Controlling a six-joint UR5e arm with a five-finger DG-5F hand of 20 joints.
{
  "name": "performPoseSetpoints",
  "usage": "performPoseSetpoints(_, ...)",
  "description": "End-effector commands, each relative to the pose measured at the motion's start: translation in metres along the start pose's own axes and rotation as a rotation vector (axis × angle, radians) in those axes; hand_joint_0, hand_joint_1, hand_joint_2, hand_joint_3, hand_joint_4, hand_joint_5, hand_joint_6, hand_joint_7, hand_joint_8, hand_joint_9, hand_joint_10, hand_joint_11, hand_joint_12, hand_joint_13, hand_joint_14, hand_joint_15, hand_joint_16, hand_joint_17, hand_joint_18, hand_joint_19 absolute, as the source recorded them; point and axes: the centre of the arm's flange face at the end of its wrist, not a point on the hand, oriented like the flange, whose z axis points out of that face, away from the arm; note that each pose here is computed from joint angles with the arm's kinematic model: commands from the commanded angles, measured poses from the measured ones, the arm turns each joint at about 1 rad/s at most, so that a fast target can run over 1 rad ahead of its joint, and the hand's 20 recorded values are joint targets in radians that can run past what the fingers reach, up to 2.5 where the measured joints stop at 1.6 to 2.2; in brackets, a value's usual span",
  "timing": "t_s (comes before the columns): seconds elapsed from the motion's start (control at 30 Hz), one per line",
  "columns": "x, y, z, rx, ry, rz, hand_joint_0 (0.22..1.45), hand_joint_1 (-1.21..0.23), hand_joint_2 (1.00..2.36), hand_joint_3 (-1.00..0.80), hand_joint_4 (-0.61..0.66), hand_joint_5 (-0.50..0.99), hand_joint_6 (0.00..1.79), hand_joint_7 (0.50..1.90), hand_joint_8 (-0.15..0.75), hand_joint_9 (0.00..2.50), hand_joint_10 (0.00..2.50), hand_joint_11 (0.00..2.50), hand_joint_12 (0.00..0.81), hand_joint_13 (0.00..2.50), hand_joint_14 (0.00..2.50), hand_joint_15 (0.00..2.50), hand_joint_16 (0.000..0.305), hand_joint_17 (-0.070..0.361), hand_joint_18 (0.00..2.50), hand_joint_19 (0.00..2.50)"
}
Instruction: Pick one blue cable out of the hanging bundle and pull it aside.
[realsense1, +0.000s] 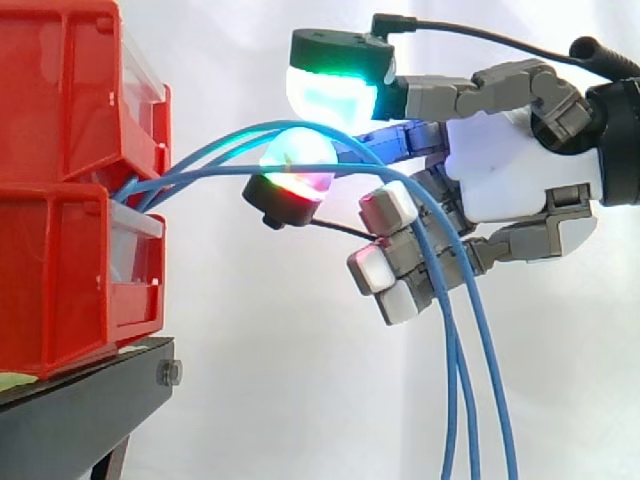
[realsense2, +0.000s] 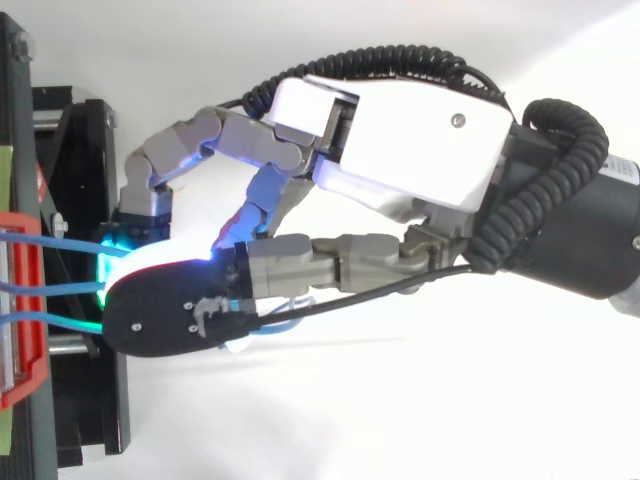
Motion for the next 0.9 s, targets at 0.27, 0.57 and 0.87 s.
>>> performPoseSetpoints(0.27, -0.0004, 0.0002, -0.0004, 0.002, -0.001, -0.001, 0.61, -0.81, 1.01, 0.0, -0.04, -0.08, 0.93, 0.97, 0.348, 1.38, 0.02, 0.75, 0.39, 1.17, 0.02, 0.56, 0.064, 0.144, 1.1, 0.49)
performPoseSetpoints(0.57, -0.0004, 0.0001, -0.0005, 0.003, -0.001, -0.002, 0.71, -0.89, 1.02, -0.24, -0.12, -0.12, 0.94, 1.0, 0.265, 1.25, 0.03, 0.79, 0.315, 0.99, 0.02, 0.58, 0.047, 0.107, 0.86, 0.52)
performPoseSetpoints(0.87, -0.0004, 0.0001, -0.0005, 0.003, -0.001, -0.002, 0.72, -0.93, 1.0, -0.5, -0.11, -0.11, 0.94, 1.0, 0.252, 1.24, 0.03, 0.77, 0.305, 0.95, 0.02, 0.56, 0.046, 0.104, 0.83, 0.49)
